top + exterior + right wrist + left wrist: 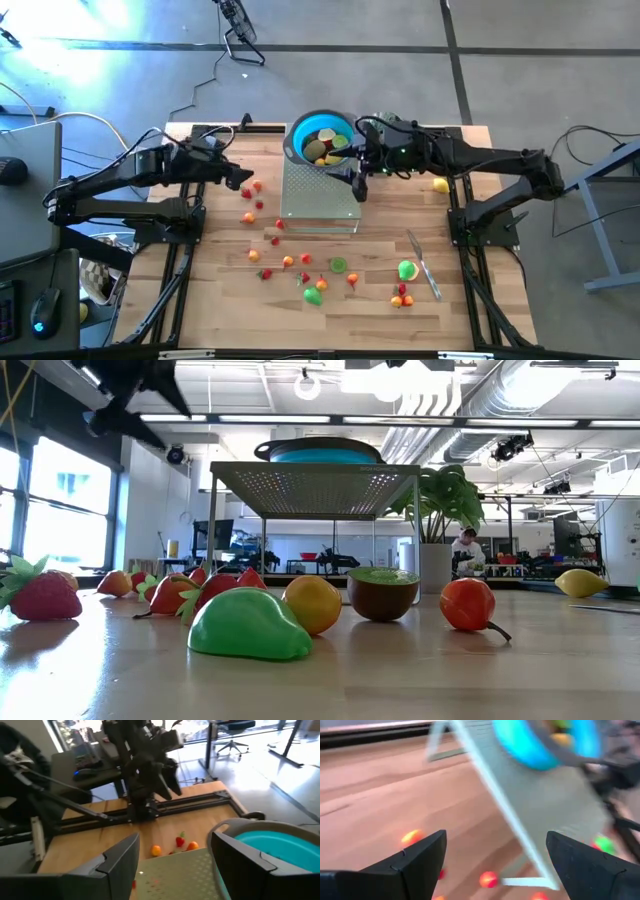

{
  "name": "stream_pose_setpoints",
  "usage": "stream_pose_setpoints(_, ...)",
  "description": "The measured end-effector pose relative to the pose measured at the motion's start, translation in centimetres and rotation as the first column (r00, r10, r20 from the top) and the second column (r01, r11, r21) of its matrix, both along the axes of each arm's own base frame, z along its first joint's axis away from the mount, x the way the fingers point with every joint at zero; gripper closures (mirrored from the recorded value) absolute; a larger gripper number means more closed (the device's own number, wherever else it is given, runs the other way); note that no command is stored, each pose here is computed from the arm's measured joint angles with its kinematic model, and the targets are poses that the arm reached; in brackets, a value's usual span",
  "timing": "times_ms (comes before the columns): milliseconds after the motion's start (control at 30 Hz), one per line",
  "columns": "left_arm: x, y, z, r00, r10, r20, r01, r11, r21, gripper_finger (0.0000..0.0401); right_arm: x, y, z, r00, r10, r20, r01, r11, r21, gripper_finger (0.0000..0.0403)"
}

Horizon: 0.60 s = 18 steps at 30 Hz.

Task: Pick & Place Fruit
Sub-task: Put the red strawberry in the blue bowl on the shelf

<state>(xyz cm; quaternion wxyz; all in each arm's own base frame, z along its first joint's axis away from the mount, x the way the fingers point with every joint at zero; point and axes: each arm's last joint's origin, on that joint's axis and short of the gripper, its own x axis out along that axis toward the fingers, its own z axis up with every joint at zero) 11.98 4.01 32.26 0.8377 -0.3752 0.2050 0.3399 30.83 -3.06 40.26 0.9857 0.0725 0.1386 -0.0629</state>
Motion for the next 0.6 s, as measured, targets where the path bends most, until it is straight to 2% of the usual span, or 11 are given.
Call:
stream_pose_setpoints(133, -0.4, 0.2, -1.0, 0.985, 0.147, -0.089, -0.151, 0.988, -0.041, 0.0066, 0.0, -0.1, 0.0, 0.999, -0.034, 0.002, 0.034, 0.999, -0.010, 0.0164)
stream_pose_setpoints(233, -0.2, 0.3, -1.7, 0.975, 0.194, -0.112, -0.202, 0.977, -0.066, 0.0066, 0.0, -0.1, 0.0, 0.999, -0.041, 0.002, 0.041, 0.999, -0.009, 0.0164)
stream_pose_setpoints(367, 0.5, 0.4, -3.3, 0.965, 0.197, -0.172, -0.216, 0.971, -0.101, 0.0066, 0.0, -0.1, 0.1, 0.999, -0.042, 0.008, 0.042, 0.999, -0.009, 0.0164)
stream_pose_setpoints(467, 1.0, 0.4, -4.9, 0.962, 0.161, -0.222, -0.196, 0.970, -0.147, 0.0066, 0.0, -0.1, 0.1, 0.999, -0.042, 0.010, 0.042, 0.999, -0.009, 0.0164)
stream_pose_setpoints(600, 1.3, 0.3, -6.8, 0.967, 0.125, -0.224, -0.172, 0.964, -0.205, 0.0066, 0.0, -0.1, 0.1, 0.999, -0.042, 0.011, 0.042, 0.999, -0.009, 0.0164)
